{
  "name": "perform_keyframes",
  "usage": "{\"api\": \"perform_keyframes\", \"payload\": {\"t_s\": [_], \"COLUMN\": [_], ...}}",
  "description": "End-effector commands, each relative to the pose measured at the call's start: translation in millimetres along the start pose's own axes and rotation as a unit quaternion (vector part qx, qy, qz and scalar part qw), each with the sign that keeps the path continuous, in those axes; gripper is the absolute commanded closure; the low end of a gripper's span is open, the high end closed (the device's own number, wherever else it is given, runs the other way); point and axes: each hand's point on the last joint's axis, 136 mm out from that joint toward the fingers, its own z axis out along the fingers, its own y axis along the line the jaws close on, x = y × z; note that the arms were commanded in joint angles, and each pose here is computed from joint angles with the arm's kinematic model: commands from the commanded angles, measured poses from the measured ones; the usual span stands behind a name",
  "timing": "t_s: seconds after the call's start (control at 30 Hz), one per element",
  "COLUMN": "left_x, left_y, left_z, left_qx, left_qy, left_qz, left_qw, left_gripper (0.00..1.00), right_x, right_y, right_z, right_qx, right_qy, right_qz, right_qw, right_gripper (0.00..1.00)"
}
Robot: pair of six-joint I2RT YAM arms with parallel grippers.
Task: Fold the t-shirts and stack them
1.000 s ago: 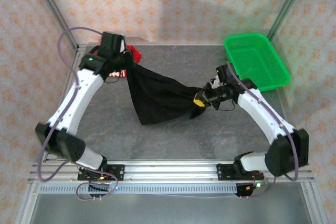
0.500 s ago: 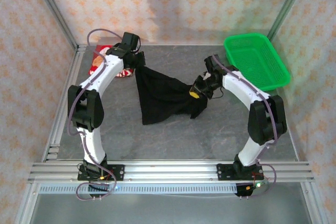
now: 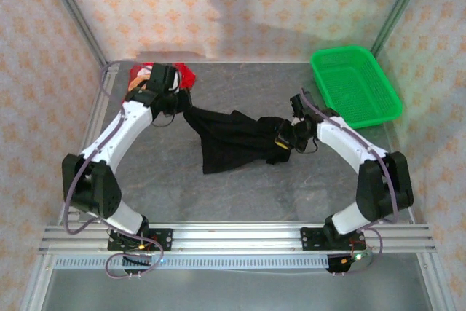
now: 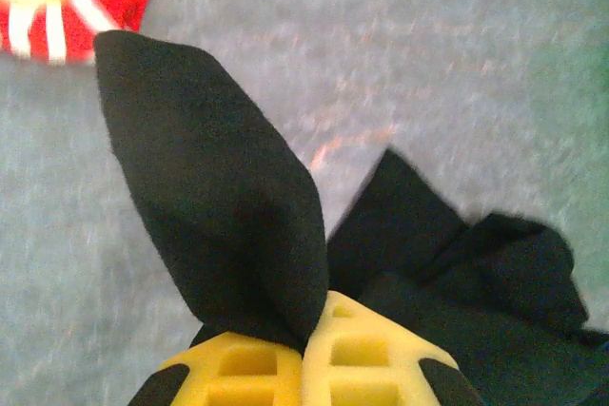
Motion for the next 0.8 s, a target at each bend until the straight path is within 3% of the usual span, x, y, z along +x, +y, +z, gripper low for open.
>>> {"api": "perform_keyframes", "payload": {"t_s": [0.0,0.03,0.1,0.23,0.37,0.5,0.67,0.77], "left_x": [47.6,59.0,79.0,110.2,137.2,142.8,142.6,142.9], "left_y": [27.1,31.0,34.2,31.2,41.6,47.9,49.2,52.1], "left_z": [0.7,-0.4,-3.6,-7.9,-6.5,-8.7,-10.4,-12.0], "left_qx": [-0.025,-0.023,-0.016,-0.011,-0.038,-0.045,-0.047,-0.050], "left_qy": [0.060,0.070,0.083,0.107,0.138,0.138,0.135,0.129], "left_qz": [-0.054,-0.059,-0.062,-0.040,-0.029,-0.025,-0.017,-0.016], "left_qw": [0.996,0.996,0.994,0.993,0.989,0.989,0.990,0.990], "left_gripper": [1.00,1.00,1.00,1.00,1.00,1.00,1.00,1.00], "right_x": [6.7,9.9,7.9,-20.0,-55.5,-78.3,-89.1,-87.0], "right_y": [-23.3,-26.0,-25.9,-3.2,16.3,34.1,23.9,24.6], "right_z": [3.5,0.4,-13.7,-54.7,-66.3,-49.4,-28.0,-26.4], "right_qx": [0.034,0.034,0.028,-0.007,0.005,0.046,0.118,0.118], "right_qy": [-0.010,-0.012,-0.040,-0.133,-0.159,-0.112,-0.063,-0.054], "right_qz": [0.001,0.000,-0.006,-0.023,-0.037,-0.090,-0.176,-0.213], "right_qw": [0.999,0.999,0.999,0.991,0.987,0.989,0.975,0.968], "right_gripper": [0.78,0.65,0.50,0.32,0.31,0.34,0.41,0.42]}}
